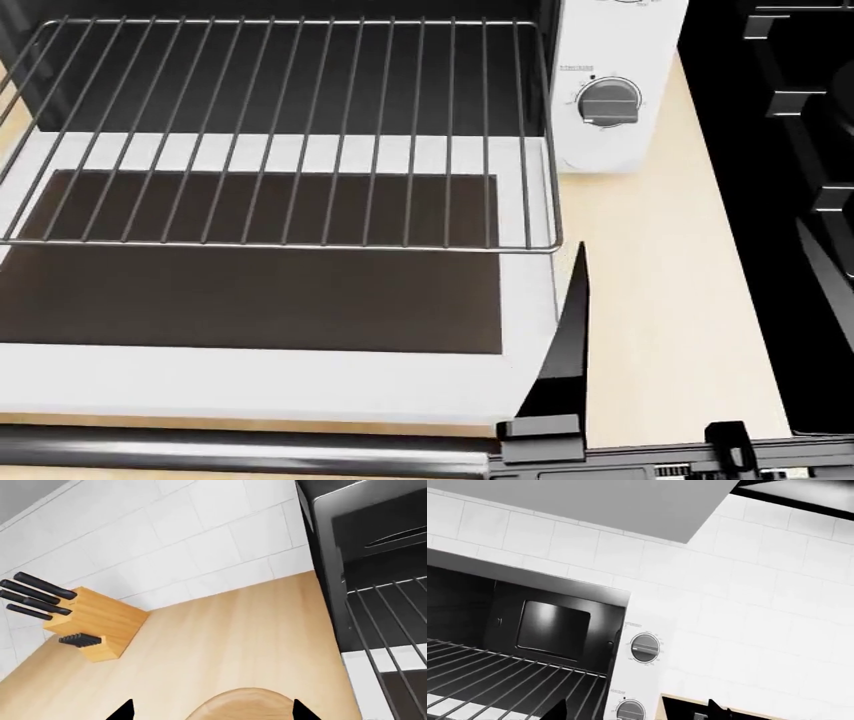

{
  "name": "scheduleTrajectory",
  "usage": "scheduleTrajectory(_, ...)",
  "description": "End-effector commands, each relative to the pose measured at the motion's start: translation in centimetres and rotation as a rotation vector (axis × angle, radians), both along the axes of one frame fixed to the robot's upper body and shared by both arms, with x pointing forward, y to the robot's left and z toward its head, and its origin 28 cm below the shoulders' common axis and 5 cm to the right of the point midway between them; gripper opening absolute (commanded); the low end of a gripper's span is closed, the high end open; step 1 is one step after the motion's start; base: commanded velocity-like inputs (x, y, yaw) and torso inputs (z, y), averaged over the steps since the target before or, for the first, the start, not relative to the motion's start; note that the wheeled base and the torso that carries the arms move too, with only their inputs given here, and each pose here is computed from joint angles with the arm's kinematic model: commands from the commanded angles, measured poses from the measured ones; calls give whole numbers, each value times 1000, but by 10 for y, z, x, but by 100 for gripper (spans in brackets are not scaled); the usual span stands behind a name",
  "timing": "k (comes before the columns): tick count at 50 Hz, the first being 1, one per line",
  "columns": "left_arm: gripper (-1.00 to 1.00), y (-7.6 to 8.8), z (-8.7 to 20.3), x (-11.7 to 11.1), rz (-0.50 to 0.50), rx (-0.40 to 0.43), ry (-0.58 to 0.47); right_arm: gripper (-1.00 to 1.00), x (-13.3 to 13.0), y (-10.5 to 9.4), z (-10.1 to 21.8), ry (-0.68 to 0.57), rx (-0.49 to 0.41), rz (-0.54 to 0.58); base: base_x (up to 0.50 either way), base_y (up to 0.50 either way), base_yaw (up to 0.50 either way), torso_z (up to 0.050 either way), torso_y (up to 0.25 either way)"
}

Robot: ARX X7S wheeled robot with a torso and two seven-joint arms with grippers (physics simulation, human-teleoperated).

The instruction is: Pick the scone from the rack and place it on the plate on the counter.

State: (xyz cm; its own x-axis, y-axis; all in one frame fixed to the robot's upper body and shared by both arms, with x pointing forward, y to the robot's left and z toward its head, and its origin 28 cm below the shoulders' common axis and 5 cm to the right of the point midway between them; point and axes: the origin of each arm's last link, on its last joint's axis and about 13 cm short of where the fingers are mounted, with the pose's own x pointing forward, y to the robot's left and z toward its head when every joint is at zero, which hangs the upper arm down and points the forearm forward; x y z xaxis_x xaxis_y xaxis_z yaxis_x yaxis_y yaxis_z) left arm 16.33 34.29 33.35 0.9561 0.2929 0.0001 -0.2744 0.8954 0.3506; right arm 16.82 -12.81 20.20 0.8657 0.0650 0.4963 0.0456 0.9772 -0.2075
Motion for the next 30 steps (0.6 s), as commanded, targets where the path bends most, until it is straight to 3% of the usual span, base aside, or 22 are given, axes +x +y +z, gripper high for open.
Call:
scheduleTrajectory(1, 100, -2, 11, -25, 8, 71, -44, 100, -5, -7, -4, -5, 11, -5, 0, 0, 0, 0, 0)
scheduleTrajectory(26, 100, 0, 28, -37, 22, 167, -148, 100, -12, -19, -7, -16, 17, 17, 0, 0, 0, 0, 0)
scheduleTrajectory(27, 100, -16, 40, -53, 31, 239, -220, 100, -12, -19, -7, -18, 16, 16, 0, 0, 0, 0, 0)
scheduleTrajectory(28, 100, -32, 45, -59, 7, 242, -255, 100, -12, -19, -6, -19, 16, 16, 0, 0, 0, 0, 0)
scheduleTrajectory(30, 100, -47, 39, -77, 35, 197, -225, 100, -12, -19, -6, -21, 15, 18, 0, 0, 0, 0, 0)
